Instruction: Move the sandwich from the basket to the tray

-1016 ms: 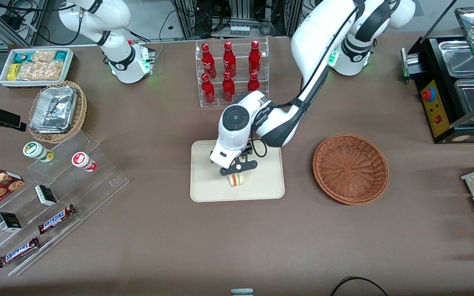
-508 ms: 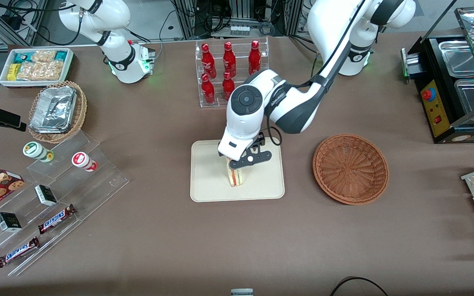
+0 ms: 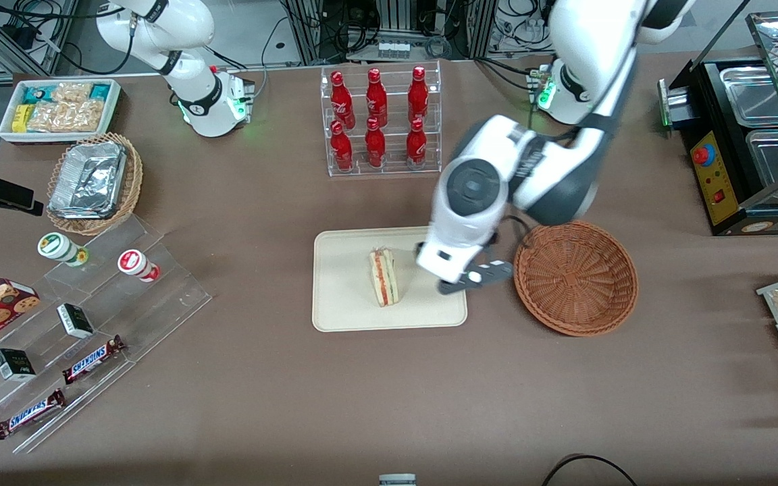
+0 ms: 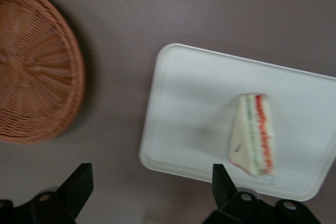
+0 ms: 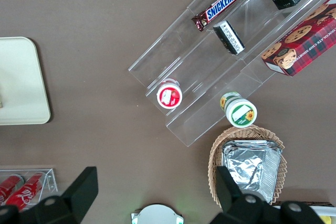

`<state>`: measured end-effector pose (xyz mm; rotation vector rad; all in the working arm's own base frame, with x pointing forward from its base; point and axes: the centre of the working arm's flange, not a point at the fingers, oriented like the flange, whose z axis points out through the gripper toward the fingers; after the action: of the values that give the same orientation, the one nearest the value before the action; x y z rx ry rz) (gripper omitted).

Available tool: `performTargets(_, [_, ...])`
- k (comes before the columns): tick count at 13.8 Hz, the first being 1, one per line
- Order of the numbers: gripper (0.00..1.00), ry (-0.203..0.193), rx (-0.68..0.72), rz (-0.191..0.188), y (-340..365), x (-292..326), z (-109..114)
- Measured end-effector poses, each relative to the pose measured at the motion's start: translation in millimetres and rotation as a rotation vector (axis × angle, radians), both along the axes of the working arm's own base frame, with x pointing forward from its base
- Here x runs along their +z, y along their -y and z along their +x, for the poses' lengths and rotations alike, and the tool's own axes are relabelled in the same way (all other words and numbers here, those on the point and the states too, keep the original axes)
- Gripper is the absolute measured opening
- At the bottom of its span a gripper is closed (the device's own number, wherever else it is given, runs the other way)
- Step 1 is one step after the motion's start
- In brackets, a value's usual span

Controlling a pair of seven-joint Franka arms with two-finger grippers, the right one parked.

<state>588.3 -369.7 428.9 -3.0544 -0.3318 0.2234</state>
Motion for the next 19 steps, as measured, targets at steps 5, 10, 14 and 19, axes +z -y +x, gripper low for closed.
performTargets(5, [1.00,-0.026,-0.129,-0.030,-118.2,26.8,23.0])
performTargets(10, [1.00,-0.009,-0.280,-0.062,-215.4,68.0,6.8])
performTargets(14, [1.00,-0.003,-0.305,-0.072,-273.0,110.8,-18.3])
performTargets(19, [1.00,0.007,-0.387,-0.097,-321.2,148.1,-36.4])
